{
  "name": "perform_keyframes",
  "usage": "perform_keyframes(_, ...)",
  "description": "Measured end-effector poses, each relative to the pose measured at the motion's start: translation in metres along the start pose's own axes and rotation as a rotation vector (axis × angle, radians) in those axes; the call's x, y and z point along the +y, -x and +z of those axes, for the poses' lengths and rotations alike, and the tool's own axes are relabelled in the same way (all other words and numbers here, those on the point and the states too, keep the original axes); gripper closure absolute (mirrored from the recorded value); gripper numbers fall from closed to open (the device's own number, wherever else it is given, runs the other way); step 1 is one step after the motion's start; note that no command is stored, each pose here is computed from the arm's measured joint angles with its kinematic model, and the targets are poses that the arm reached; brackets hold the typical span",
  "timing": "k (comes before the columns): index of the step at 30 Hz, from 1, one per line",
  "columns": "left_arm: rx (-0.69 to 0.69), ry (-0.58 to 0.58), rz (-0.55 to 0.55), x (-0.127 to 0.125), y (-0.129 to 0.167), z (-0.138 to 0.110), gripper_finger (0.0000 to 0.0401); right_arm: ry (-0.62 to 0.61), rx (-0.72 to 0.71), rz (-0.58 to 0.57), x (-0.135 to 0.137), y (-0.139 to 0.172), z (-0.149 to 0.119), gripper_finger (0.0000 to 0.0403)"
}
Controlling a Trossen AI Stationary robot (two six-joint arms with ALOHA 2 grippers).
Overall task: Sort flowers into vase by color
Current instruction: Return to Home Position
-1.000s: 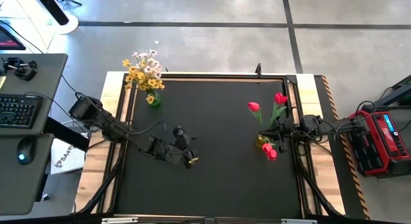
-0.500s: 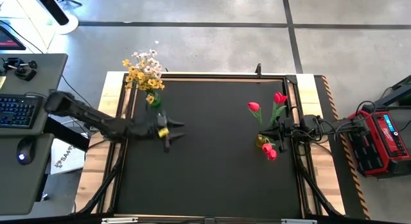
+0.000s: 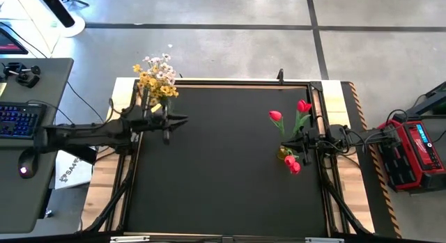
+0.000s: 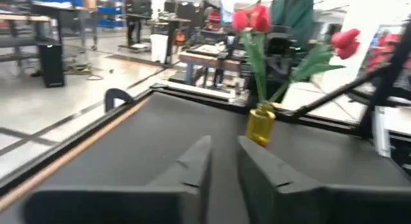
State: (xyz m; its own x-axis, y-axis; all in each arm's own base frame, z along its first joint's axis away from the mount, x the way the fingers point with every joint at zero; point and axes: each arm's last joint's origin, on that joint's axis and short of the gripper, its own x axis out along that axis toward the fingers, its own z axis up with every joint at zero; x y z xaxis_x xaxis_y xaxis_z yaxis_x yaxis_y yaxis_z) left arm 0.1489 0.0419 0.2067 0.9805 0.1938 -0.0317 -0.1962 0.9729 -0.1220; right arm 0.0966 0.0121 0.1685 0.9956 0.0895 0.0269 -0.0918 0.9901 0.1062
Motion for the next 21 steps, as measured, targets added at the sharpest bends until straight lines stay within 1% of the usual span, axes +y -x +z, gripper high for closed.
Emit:
perform_keyframes(2, -0.012, 0.002, -0.021, -0.002, 0.009, -0.010, 0.0377, 0.000, 0.000, 0.000, 0.000, 0.000, 0.000, 0.0403)
perform_keyframes(4, -0.029, 0.003, -0.025, -0.004, 0.017, -0.019, 0.0394, 0.000, 0.000, 0.000, 0.000, 0.000, 0.000, 0.0403)
perform_keyframes(6, -0.058, 0.002, -0.004, -0.004, 0.023, -0.023, 0.0391, 0.000, 0.000, 0.000, 0.000, 0.000, 0.000, 0.0403)
perform_keyframes(10, -0.105, -0.003, -0.032, -0.007, 0.031, -0.028, 0.0399, 0.000, 0.000, 0.000, 0.000, 0.000, 0.000, 0.0403)
perform_keyframes(12, -0.078, -0.017, -0.030, -0.008, 0.034, -0.035, 0.0400, 0.000, 0.000, 0.000, 0.000, 0.000, 0.000, 0.0403)
perform_keyframes(17, -0.040, -0.055, 0.035, -0.008, 0.039, -0.039, 0.0401, 0.000, 0.000, 0.000, 0.000, 0.000, 0.000, 0.0403)
perform_keyframes(21, 0.003, -0.105, 0.026, -0.009, 0.043, -0.044, 0.0401, 0.000, 0.000, 0.000, 0.000, 0.000, 0.000, 0.0403)
